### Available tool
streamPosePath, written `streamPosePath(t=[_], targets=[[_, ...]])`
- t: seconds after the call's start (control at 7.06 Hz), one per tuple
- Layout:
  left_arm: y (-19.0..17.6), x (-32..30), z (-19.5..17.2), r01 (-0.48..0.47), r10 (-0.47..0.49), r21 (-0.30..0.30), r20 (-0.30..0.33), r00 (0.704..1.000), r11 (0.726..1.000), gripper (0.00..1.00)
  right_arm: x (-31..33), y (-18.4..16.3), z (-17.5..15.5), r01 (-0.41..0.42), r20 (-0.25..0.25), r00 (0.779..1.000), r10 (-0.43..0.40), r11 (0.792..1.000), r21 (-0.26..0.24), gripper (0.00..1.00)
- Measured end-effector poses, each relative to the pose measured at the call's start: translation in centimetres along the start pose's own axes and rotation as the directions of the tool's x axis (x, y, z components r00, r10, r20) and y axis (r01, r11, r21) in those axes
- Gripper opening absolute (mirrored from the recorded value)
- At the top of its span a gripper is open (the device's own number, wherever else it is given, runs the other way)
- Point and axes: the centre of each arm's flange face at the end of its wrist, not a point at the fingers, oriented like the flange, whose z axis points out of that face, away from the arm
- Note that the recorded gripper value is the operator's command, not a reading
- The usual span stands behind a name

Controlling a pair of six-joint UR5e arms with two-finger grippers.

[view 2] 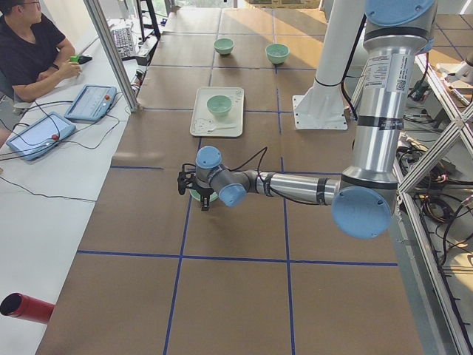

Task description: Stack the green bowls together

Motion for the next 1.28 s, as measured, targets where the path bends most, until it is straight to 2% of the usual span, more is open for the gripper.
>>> streamPosePath(t=[0.14,0.71,0.99,1.28], targets=[[0.1,0.0,0.2,-0.002,0.002,-0.002,0.001,1.0,1.0,0.0,-0.1,0.0,0.1,-0.008,0.001,1.0,0.008,1.0,-0.001,1.0],[0.3,2.0,-1.3,-0.012,0.012,-0.015,-0.024,1.0,1.0,0.0,-2.2,-0.5,1.7,-0.066,0.01,0.998,0.066,0.997,-0.027,1.0],[-0.5,5.6,-5.3,0.011,-0.013,-0.039,-0.036,0.999,0.999,0.0,-6.2,-1.2,4.5,-0.084,0.022,0.996,0.084,0.996,-0.023,1.0],[-2.4,11.2,-10.3,0.049,-0.05,-0.038,-0.025,0.998,0.998,0.0,-11.2,-1.4,8.6,-0.104,0.02,0.994,0.104,0.995,0.001,1.0]])
